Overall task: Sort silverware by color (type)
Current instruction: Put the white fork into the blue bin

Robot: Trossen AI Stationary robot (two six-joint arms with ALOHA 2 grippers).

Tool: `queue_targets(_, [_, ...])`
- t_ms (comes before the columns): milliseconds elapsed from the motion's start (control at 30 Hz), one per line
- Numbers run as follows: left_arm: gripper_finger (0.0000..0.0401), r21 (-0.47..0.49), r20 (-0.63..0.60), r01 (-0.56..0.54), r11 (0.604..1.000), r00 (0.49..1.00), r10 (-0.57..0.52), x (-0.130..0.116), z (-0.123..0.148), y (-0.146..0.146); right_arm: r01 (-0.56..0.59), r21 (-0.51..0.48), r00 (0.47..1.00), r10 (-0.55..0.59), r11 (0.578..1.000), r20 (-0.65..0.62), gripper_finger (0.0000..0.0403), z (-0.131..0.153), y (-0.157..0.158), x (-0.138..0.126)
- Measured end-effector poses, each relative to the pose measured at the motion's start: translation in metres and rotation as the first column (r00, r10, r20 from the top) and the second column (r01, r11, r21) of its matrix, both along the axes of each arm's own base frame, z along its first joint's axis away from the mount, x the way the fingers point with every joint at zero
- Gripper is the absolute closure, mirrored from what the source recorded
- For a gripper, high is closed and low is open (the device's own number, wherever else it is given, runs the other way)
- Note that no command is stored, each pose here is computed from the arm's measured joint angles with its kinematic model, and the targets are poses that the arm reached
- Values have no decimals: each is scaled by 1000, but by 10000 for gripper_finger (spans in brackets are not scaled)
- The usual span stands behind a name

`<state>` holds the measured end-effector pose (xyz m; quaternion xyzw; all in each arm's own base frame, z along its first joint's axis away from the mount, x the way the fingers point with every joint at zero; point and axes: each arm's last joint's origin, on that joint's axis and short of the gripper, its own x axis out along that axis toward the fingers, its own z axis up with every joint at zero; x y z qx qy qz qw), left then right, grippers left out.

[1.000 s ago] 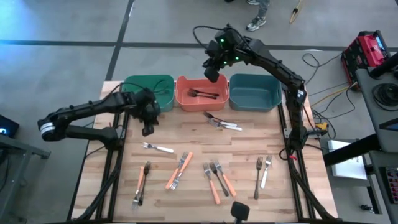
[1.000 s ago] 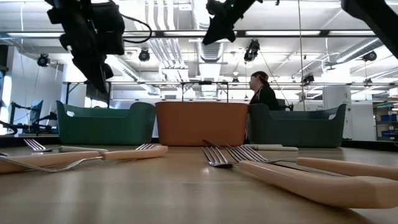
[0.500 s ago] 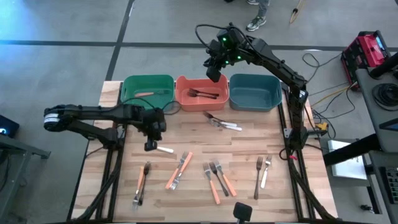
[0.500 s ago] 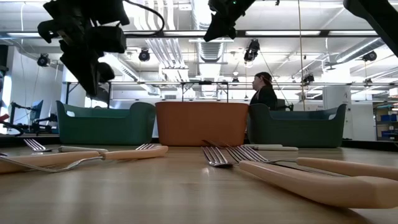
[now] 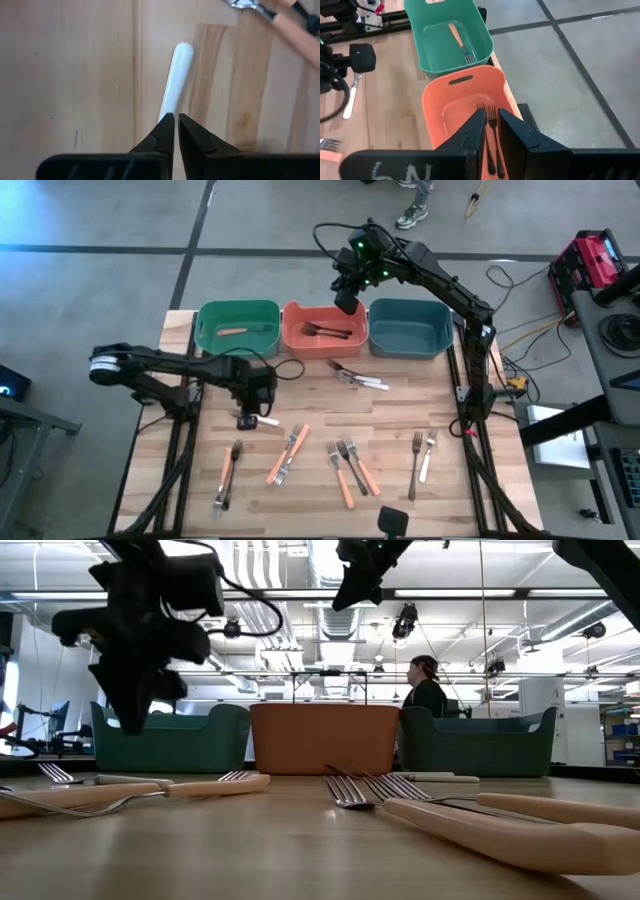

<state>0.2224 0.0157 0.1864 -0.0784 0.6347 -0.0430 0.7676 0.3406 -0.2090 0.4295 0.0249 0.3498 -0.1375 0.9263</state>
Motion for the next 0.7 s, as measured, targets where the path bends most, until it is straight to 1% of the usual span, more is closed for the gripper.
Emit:
queue_targets(133, [360, -2, -33, 7, 1000, 999, -7, 4, -8, 0, 0, 11, 1000, 0, 1000, -17, 360, 0, 2, -2])
queue_targets(333, [285, 1, -42, 13, 1000, 999, -13, 3, -15, 0, 0, 13, 1000, 0, 1000, -21, 360, 2, 4, -6])
queue_targets(433, [256, 23, -41, 10, 1000, 999, -9, 3, -17, 1, 0, 12, 1000, 0, 1000, -18, 360, 3, 4, -6])
queue_targets(533, [241, 25, -39, 10, 1000, 999, -9, 3, -17, 1, 0, 10, 1000, 0, 1000, -15, 360, 5, 5, -7])
queue_targets(700, [237, 17, -30, 17, 1000, 999, -16, 3, -18, -1, -5, 4, 1000, 5, 1000, -17, 360, 5, 5, -8])
